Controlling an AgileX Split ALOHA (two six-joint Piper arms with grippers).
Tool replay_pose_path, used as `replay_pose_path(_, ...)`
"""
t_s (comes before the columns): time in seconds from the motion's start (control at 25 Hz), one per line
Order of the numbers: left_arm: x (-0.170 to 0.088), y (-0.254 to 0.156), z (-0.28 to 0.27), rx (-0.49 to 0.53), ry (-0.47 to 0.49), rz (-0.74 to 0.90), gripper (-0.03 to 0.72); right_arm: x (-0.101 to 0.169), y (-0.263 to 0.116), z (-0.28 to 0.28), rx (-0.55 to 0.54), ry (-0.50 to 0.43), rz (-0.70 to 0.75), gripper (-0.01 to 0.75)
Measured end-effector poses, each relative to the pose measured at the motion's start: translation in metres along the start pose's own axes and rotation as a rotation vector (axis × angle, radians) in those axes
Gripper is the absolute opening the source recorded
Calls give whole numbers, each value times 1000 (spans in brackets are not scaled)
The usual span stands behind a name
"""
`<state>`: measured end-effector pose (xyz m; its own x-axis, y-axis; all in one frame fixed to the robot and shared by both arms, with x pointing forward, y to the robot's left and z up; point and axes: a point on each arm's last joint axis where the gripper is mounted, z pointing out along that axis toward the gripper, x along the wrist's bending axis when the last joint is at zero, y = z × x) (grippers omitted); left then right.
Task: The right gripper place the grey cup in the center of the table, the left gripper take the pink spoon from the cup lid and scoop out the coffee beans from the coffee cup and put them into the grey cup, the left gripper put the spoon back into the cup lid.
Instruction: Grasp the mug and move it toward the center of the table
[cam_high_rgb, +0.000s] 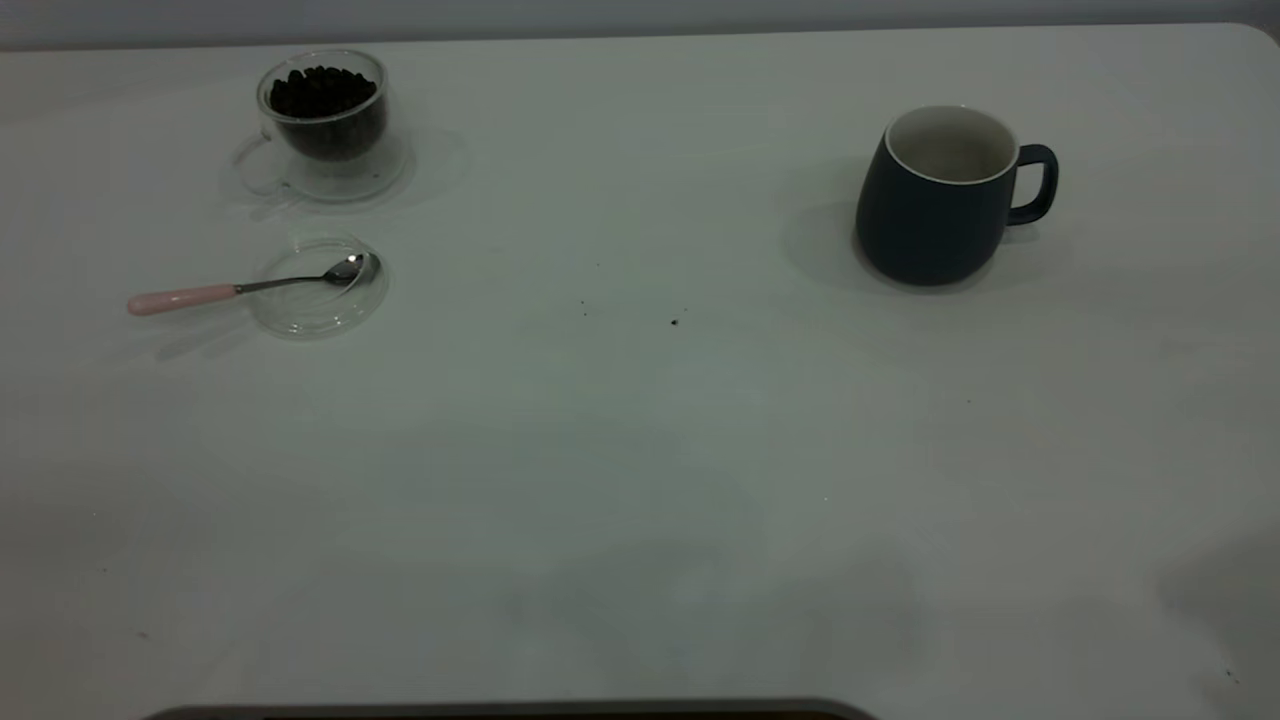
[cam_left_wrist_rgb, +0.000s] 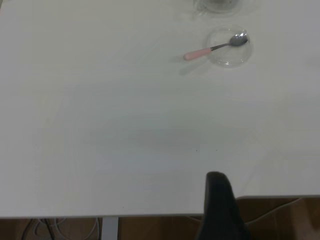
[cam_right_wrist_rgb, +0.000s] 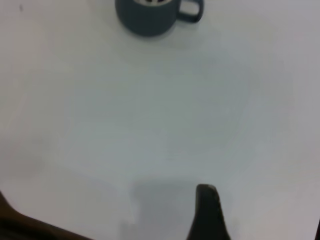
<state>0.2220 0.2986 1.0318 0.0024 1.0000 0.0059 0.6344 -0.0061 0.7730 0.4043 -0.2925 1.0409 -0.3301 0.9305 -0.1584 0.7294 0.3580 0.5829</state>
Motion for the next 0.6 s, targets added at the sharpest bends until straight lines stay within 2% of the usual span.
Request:
replay_pose_path(0.16, 0, 0, 0, 0, 0, 0, 548, -14, 23, 42, 63, 19, -101, 591)
replay_pose_path(0.32, 0, 0, 0, 0, 0, 0, 548, -24, 38, 81, 77, 17, -211, 591)
replay_pose_path(0.6, 0, 0, 0, 0, 0, 0, 548, -28, 55, 159, 136, 63, -376, 591)
